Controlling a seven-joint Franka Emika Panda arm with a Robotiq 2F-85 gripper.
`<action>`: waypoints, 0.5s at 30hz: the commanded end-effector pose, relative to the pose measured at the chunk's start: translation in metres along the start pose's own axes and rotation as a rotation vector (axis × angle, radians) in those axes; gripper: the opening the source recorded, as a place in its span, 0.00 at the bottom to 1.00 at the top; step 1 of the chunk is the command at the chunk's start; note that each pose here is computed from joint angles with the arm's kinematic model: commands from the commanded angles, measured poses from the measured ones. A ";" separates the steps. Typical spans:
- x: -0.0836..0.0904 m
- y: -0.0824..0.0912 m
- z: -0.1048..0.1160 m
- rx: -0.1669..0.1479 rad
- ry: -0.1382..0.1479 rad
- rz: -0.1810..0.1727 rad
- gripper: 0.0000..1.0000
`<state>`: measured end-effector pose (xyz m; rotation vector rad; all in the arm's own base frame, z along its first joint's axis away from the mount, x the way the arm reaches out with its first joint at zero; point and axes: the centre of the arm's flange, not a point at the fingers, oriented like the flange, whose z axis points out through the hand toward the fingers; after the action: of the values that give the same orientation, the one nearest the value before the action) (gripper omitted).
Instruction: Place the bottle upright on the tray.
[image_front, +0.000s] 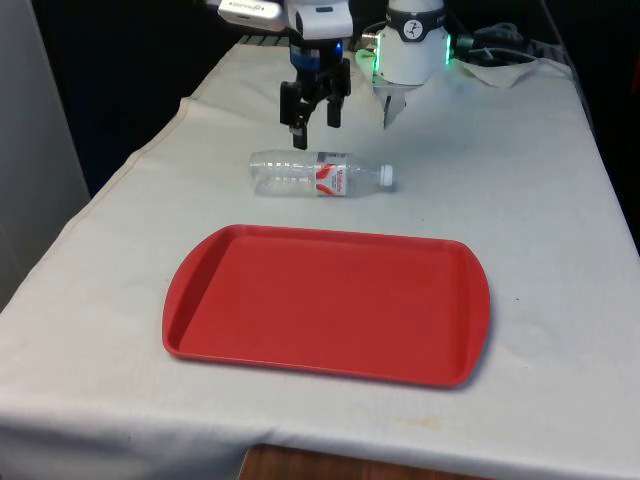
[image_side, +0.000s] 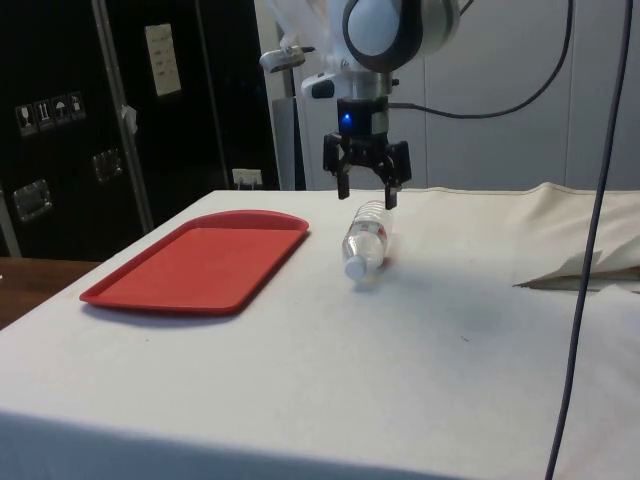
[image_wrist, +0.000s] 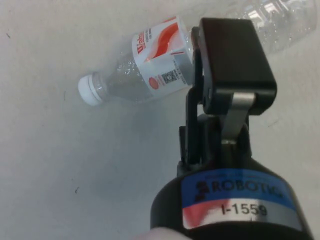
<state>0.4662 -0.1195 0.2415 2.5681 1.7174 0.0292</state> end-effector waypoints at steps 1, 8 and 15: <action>0.000 0.000 0.000 0.000 0.000 -0.007 1.00; 0.001 -0.001 0.001 0.001 0.002 -0.072 1.00; 0.001 -0.001 0.001 0.002 0.001 -0.121 1.00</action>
<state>0.4651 -0.1188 0.2403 2.4681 1.8621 0.0209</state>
